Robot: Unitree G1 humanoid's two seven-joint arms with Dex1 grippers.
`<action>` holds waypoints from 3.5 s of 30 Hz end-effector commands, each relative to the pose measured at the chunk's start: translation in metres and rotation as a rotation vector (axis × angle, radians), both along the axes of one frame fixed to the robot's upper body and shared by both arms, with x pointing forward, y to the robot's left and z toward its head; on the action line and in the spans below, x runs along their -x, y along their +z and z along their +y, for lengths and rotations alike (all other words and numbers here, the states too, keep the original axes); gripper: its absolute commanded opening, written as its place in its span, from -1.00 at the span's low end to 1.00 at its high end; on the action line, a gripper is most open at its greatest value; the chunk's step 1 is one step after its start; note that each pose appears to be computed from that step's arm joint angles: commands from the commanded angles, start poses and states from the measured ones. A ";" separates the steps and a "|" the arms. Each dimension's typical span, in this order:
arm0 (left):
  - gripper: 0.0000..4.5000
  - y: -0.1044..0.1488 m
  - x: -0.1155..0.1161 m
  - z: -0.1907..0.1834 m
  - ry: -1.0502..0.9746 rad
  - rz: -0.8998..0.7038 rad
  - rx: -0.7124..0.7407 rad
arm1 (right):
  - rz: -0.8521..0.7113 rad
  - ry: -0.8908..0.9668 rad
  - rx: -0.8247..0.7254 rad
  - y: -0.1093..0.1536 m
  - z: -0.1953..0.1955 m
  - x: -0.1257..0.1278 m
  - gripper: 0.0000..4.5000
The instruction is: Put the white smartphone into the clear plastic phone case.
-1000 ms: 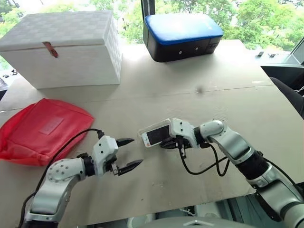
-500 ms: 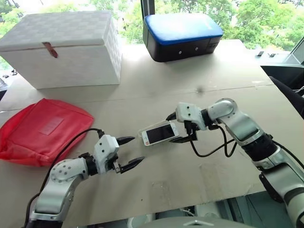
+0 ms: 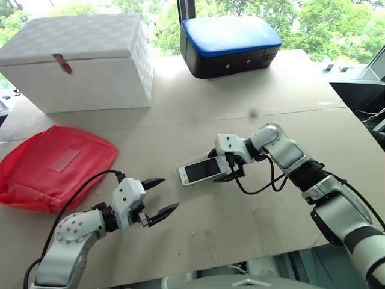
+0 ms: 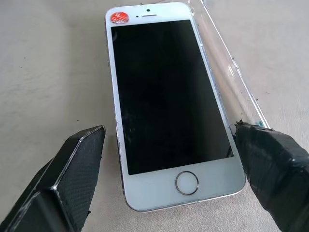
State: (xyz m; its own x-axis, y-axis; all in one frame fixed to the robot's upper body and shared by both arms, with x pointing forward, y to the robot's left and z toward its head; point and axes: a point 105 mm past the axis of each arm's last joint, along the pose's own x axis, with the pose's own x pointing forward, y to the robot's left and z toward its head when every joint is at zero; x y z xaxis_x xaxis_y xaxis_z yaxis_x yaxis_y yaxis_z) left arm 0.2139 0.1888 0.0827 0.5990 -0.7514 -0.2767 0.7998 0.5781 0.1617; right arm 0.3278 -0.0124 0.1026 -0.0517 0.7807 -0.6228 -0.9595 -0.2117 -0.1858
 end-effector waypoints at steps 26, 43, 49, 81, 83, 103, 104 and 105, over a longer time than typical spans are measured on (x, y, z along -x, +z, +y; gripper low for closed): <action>0.93 -0.006 -0.066 -0.078 -0.262 0.028 -0.228 | -0.045 -0.360 -0.212 0.074 -0.105 0.029 0.31; -1.00 -0.004 -0.039 -0.068 -0.864 0.054 -0.281 | -0.056 -0.591 -0.190 0.071 -0.133 0.072 0.31; -1.00 0.006 -0.056 -0.084 -0.825 -0.014 -0.266 | -0.060 -0.518 -0.091 0.054 -0.124 0.075 0.31; 0.60 0.020 -0.043 0.004 -0.146 0.024 -0.102 | -0.040 -0.365 0.090 -0.001 -0.052 0.063 0.31; 0.60 0.019 -0.043 0.003 -0.146 0.024 -0.099 | -0.020 -0.395 0.094 0.000 -0.052 0.063 0.31; 0.60 0.018 -0.043 -0.015 -0.160 0.007 -0.072 | -0.012 -0.459 0.258 -0.018 -0.058 0.060 0.31; 0.60 0.018 -0.043 -0.015 -0.160 0.008 -0.072 | -0.026 -0.454 0.279 -0.021 -0.059 0.060 0.31; 0.60 0.018 -0.042 -0.015 -0.159 0.009 -0.072 | -0.033 -0.449 0.290 -0.023 -0.060 0.060 0.31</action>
